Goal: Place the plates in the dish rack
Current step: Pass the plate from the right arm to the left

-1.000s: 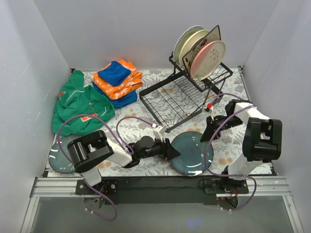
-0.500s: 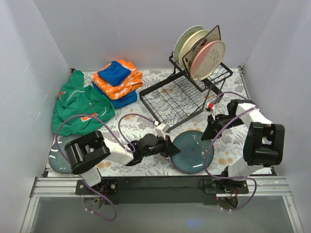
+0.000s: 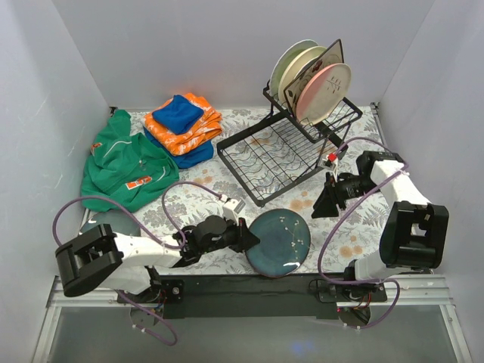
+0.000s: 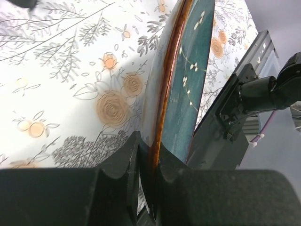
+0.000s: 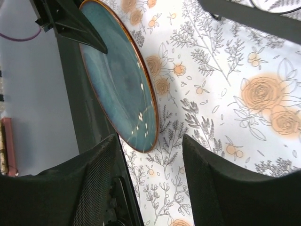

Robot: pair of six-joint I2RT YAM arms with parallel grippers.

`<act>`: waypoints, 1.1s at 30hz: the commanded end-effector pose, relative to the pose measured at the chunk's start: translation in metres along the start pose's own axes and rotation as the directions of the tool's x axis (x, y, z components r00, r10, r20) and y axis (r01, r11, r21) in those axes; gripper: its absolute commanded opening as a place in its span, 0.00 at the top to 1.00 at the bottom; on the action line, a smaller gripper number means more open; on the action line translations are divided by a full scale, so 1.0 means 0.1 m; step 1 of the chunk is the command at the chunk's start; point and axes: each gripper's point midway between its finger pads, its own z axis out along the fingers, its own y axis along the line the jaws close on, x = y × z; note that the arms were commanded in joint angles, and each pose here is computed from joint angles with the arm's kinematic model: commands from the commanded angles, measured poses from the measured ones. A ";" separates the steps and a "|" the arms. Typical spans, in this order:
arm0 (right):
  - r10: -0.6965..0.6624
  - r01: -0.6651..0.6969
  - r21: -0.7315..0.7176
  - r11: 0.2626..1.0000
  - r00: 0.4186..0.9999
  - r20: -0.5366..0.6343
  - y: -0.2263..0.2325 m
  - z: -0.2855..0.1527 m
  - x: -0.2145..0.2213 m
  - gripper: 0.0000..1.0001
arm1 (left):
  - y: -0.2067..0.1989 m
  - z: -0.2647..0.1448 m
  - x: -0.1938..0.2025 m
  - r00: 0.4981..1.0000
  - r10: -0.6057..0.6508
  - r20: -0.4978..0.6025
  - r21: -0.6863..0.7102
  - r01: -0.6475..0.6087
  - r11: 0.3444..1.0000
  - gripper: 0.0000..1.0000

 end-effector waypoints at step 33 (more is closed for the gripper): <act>-0.081 -0.099 0.571 0.815 0.956 0.281 -0.75 -0.80 -0.11 0.30 | -0.67 -0.75 -1.08 0.954 0.136 0.268 0.068 -0.160 0.985 1.00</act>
